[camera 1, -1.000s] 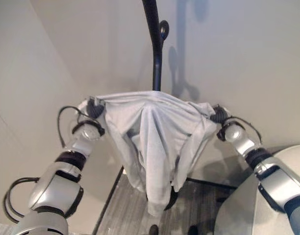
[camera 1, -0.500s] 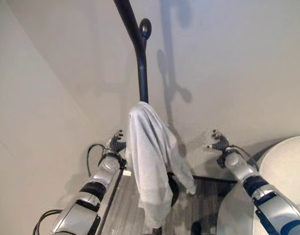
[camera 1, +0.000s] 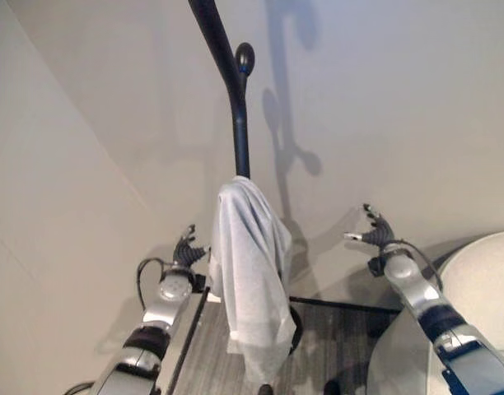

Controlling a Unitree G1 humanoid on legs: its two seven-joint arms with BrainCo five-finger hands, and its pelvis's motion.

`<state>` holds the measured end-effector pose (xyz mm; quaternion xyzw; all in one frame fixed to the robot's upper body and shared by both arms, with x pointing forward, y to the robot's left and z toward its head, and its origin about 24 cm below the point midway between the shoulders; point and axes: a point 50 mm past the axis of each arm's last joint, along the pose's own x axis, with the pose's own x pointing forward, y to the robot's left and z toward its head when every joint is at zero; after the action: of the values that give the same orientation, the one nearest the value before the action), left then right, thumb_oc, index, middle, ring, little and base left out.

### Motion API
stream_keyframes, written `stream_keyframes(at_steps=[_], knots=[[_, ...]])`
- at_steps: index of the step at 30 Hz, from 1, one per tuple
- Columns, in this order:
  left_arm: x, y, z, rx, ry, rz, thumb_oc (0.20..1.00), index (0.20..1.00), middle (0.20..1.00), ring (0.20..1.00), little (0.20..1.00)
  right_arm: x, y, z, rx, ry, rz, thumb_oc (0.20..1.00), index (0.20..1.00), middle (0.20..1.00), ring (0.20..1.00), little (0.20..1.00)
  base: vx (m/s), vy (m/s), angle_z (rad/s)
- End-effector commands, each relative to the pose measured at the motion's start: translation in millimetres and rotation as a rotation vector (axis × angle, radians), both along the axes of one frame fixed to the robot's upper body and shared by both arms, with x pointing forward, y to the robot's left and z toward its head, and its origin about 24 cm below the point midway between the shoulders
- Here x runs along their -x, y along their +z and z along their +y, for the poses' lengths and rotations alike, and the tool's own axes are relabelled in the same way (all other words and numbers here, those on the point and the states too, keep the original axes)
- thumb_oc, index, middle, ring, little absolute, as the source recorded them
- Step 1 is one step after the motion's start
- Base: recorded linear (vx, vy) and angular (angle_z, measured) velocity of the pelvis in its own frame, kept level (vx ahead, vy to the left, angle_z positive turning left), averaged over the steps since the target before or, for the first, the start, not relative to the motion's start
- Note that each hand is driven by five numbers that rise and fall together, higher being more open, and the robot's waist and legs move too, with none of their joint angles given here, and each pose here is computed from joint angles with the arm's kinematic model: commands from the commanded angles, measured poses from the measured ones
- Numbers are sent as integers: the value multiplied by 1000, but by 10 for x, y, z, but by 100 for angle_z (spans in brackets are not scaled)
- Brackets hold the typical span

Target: Hang the clothes on the sofa on the clothes rack.

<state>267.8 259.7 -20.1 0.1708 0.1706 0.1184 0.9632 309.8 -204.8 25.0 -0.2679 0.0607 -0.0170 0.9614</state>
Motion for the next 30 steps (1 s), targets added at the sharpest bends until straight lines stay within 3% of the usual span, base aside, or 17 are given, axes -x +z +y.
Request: stream_keyframes(at_steps=[1,4,7,11,15,23,30], knots=[[-63,137,163,41,35,-80,1000,1000,1000,1000,1000,40,6,-21,-9,34,-32,1000,1000,1000,1000,1000,11,3,-12],[487,-334,225,126,98,92,1000,1000,1000,1000,1000,475,-329,-138,-46,32,84,1000,1000,1000,1000,1000,18,22,-12],[712,-532,224,123,105,191,1000,1000,1000,1000,1000,651,-487,-169,-49,24,149,1000,1000,1000,1000,1000,-2,14,-5],[1273,-993,52,217,161,420,1000,1000,1000,1000,1000,1049,-904,-176,-49,7,341,1000,1000,1000,1000,1000,-4,17,-9],[1581,-1227,-147,252,151,576,1000,1000,1000,1000,1000,1304,-1194,-120,-38,2,488,1000,1000,1000,1000,1000,-3,2,-6],[1858,-1405,-322,225,80,763,1000,1000,1000,1000,1000,1376,-1324,-39,-34,17,559,1000,1000,1000,1000,1000,-4,-19,0],[1607,-1313,-261,203,62,678,1000,1000,1000,1000,1000,1508,-1443,-94,-21,-3,646,1000,1000,1000,1000,1000,-51,-88,9]])
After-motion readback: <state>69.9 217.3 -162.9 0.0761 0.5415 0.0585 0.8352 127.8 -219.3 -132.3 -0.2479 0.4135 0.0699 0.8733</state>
